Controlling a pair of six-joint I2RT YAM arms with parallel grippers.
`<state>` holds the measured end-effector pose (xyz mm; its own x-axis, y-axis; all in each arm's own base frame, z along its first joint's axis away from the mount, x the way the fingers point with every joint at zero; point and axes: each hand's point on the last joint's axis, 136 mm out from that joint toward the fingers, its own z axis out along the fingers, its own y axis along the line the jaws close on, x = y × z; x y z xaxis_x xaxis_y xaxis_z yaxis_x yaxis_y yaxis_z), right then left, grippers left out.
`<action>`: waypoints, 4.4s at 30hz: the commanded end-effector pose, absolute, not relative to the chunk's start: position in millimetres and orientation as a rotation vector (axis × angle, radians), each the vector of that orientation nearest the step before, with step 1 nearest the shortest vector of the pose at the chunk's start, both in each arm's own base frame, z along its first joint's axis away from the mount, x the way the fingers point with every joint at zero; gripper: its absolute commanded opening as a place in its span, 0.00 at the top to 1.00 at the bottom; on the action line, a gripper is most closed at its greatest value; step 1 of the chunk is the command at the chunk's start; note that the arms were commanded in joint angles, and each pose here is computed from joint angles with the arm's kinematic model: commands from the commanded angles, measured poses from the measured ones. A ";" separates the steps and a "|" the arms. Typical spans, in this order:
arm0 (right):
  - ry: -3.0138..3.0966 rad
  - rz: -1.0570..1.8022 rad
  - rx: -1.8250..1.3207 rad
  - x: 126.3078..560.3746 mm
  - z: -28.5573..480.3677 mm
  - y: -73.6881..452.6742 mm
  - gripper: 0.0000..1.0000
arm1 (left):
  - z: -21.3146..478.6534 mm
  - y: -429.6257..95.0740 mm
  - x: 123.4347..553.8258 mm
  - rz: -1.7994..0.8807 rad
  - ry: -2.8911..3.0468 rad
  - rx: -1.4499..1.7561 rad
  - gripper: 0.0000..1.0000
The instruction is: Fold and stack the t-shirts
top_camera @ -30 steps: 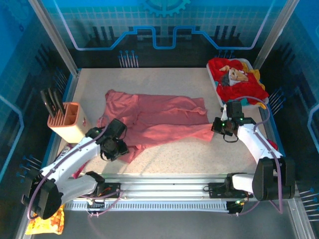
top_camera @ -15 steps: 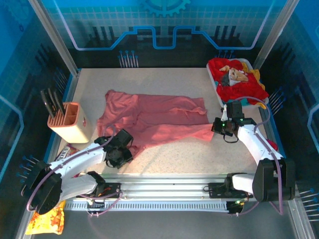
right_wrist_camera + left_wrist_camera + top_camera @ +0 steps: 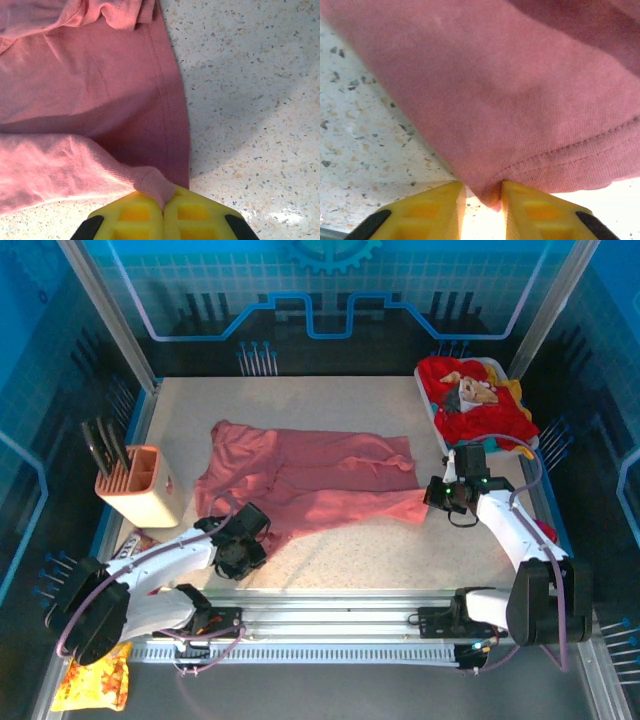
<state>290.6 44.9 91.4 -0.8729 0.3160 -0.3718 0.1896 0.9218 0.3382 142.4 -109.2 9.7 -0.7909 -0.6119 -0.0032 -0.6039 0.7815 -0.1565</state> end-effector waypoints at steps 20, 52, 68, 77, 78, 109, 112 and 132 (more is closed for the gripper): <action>2.711 0.353 0.366 256.6 104.8 37.7 1.00 | 113.8 -62.0 142.1 0.002 2.884 -0.763 1.00; 2.775 0.419 0.249 329.3 100.6 54.8 1.00 | 181.7 -9.0 253.6 -0.140 2.692 -0.814 1.00; 2.854 0.369 0.204 407.4 64.6 63.8 1.00 | 181.2 8.1 352.8 -0.185 2.649 -0.805 1.00; 2.886 0.304 0.252 419.4 45.2 54.4 1.00 | 172.2 18.1 386.0 -0.163 2.667 -0.805 1.00; 2.889 0.282 0.266 418.1 43.1 50.2 1.00 | 170.3 20.2 388.0 -0.154 2.670 -0.809 1.00; 2.831 0.309 0.264 412.3 59.4 52.3 0.62 | 158.8 36.5 417.0 -0.255 2.634 -0.875 1.00; 2.795 0.336 0.225 412.9 77.1 61.4 0.44 | 146.5 38.8 424.2 -0.240 2.656 -0.893 1.00; 2.672 0.419 -0.160 371.8 148.6 155.5 0.10 | 157.4 25.4 423.3 -0.170 2.690 -0.812 0.31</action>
